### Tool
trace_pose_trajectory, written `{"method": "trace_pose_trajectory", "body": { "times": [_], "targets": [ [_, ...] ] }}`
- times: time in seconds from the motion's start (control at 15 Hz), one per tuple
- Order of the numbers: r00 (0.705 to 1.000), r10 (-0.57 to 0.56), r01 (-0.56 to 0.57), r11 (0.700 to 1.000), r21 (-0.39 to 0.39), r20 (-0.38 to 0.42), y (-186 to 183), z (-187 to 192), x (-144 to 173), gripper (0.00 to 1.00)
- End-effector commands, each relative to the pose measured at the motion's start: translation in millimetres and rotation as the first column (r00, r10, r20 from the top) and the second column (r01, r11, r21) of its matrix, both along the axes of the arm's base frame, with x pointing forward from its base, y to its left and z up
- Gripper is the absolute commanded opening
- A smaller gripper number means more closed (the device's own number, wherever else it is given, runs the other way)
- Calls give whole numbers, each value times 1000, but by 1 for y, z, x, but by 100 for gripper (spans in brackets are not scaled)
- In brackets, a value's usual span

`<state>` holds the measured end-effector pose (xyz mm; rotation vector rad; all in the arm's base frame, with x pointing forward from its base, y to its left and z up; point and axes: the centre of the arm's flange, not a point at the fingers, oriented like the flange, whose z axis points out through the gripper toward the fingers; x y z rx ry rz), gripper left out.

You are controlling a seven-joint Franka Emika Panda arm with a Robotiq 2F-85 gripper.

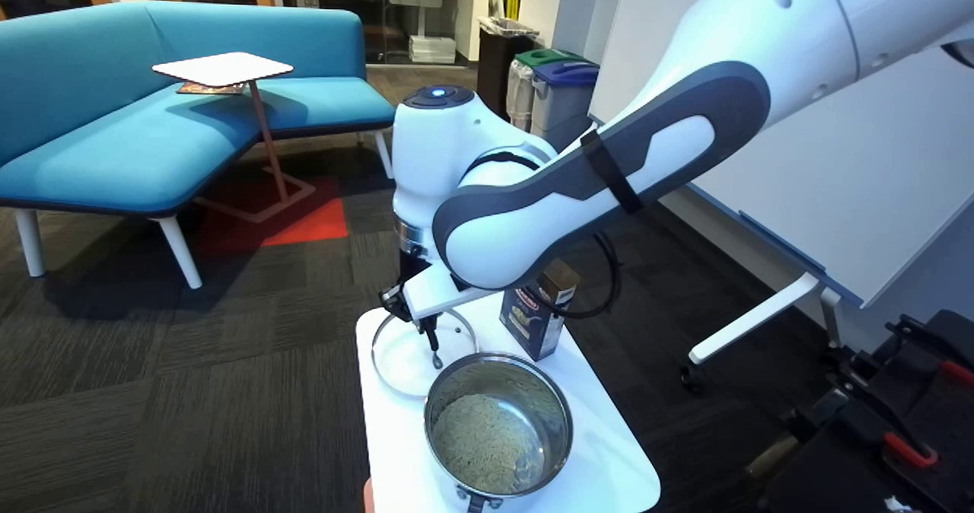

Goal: Remove the lid from the pot

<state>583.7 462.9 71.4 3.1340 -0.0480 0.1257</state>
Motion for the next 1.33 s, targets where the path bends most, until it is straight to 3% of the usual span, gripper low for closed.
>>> {"method": "trace_pose_trajectory", "body": {
  "times": [0.0,0.27,0.47,0.73,1.0,1.27],
  "targets": [
    [999,-21,23,999,28,-49,1,0,22,4],
    [994,-54,58,998,37,-92,-3,-5,30,4],
    [992,-58,62,998,30,-110,-3,-7,33,41],
    [995,-34,35,999,10,-89,1,9,26,69],
    [995,81,-81,997,5,-53,3,66,-7,98],
    [986,166,-166,986,-1,-30,-1,126,-37,100]
  ]
}}
